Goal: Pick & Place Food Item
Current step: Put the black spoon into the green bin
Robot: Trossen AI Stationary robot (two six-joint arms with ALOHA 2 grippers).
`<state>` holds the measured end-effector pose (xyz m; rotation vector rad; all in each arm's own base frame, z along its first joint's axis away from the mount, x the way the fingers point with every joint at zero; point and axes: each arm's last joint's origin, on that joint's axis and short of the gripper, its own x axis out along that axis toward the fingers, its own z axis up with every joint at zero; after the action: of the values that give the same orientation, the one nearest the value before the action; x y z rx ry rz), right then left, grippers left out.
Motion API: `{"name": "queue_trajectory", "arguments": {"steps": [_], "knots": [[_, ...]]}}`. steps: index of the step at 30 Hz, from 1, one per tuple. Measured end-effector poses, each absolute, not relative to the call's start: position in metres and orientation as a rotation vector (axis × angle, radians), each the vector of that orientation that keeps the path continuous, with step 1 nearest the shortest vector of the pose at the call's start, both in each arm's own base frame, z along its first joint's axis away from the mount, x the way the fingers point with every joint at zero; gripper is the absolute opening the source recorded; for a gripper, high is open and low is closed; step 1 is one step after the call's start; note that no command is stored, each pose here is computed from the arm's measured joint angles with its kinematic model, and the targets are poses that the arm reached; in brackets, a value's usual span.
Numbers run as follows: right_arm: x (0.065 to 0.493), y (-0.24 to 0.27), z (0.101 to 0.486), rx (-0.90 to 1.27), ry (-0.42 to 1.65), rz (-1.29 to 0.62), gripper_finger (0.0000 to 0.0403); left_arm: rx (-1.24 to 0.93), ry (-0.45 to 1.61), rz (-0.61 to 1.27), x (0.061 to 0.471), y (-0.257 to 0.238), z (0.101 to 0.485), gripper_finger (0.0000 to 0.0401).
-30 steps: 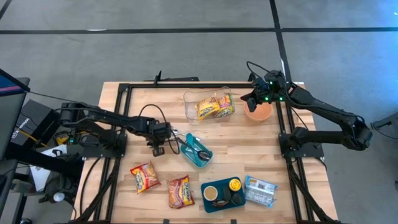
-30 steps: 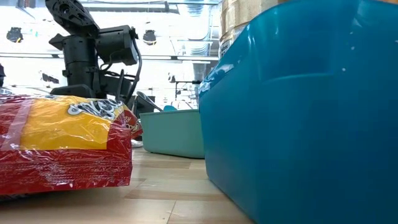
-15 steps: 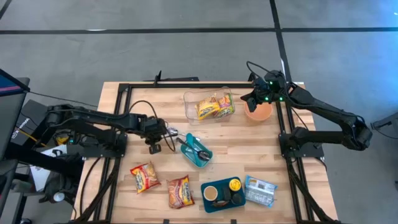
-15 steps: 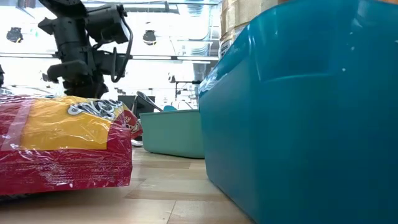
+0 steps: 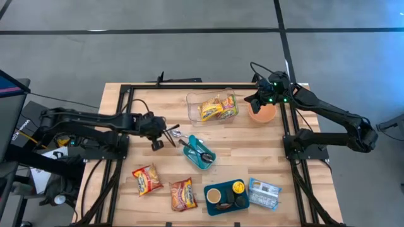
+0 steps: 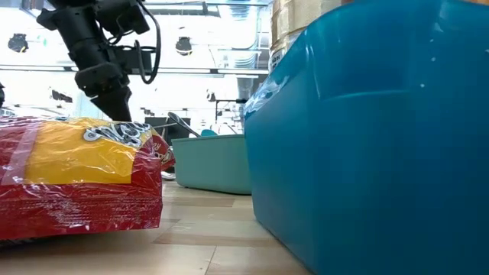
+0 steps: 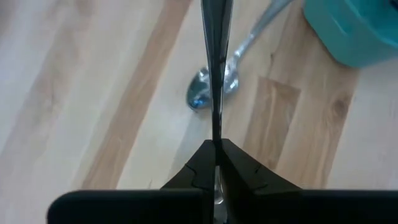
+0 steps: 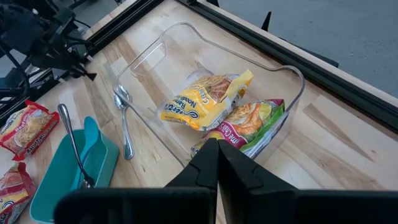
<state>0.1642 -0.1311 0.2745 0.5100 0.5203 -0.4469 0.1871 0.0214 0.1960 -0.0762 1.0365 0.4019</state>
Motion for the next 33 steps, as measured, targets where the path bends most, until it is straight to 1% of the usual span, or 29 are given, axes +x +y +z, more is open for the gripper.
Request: {"name": "queue_trajectory", "arguments": {"steps": [15,26,33], "knots": [[0.164,-0.131,0.274,0.510,0.521,-0.447,0.0000,-0.092,0.831,0.425,0.188,0.022,0.217,0.0005],[0.164,-0.131,0.274,0.511,0.521,-0.447,0.0000,-0.127,0.590,0.401,0.204,0.023,0.234,0.0006],[0.164,-0.131,0.274,0.511,0.521,-0.447,0.0000,-0.139,0.486,0.384,0.209,0.022,0.242,0.0007]]}}
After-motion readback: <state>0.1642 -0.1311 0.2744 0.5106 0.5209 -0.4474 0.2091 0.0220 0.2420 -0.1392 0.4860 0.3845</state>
